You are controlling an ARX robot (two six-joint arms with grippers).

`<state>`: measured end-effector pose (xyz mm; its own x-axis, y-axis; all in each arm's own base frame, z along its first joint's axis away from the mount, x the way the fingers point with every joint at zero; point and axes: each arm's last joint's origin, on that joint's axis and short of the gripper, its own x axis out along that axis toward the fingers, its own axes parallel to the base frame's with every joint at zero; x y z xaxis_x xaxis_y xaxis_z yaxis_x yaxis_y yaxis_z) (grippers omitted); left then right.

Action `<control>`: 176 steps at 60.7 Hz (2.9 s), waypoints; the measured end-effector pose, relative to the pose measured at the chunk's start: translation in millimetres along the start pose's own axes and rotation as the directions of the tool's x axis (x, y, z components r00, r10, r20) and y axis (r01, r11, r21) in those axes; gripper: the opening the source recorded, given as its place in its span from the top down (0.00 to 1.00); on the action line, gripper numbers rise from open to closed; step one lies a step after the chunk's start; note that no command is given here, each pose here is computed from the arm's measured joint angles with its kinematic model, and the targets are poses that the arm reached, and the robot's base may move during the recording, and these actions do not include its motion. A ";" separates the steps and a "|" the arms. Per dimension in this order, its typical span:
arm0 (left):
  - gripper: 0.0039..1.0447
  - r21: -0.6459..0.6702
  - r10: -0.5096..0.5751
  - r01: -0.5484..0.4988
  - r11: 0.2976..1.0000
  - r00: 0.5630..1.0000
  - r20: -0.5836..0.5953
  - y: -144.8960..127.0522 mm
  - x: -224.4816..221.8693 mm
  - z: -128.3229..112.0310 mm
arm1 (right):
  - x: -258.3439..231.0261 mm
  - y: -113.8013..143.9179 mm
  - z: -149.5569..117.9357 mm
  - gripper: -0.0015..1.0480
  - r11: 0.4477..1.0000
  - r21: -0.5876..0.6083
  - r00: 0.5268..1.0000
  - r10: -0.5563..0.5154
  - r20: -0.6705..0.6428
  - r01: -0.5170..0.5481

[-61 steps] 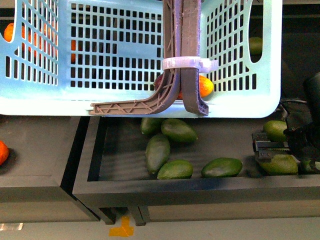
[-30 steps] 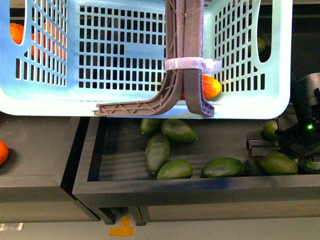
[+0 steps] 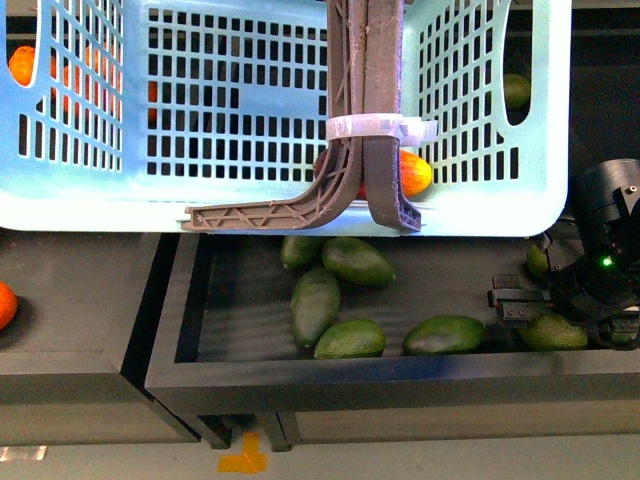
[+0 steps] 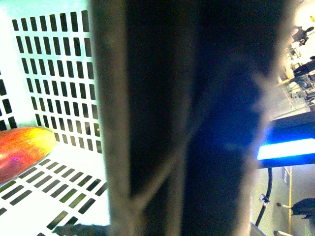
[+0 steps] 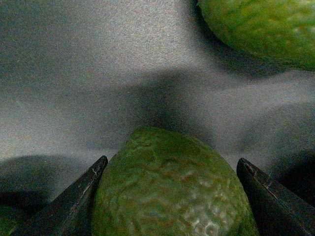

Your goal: Pick mango and avocado into basket

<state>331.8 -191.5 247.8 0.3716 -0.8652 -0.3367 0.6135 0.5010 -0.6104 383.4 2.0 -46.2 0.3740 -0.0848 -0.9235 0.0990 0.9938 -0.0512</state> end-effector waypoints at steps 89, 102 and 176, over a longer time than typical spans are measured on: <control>0.90 -0.002 -0.001 0.001 1.000 1.000 0.000 0.0 0.0 0.0 | -313.3 71.8 31.3 0.25 0.886 -0.072 0.633 0.382 0.673 -0.458; 0.90 0.002 0.003 -0.003 1.000 1.000 0.002 0.2 -0.1 0.1 | -311.2 71.6 37.3 0.08 0.868 -0.031 0.614 0.375 0.694 -0.495; 0.90 -0.005 0.002 -0.002 1.000 1.000 -0.001 0.5 -0.1 -0.2 | -301.8 -37.5 -139.9 0.98 0.993 -0.072 0.383 0.101 0.918 -0.088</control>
<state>332.0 -191.2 247.4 0.3724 -0.8640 -0.3389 0.6094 0.5031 -0.6128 137.8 0.4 181.2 1.0000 0.0015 -0.0097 -0.0015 1.0000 0.0032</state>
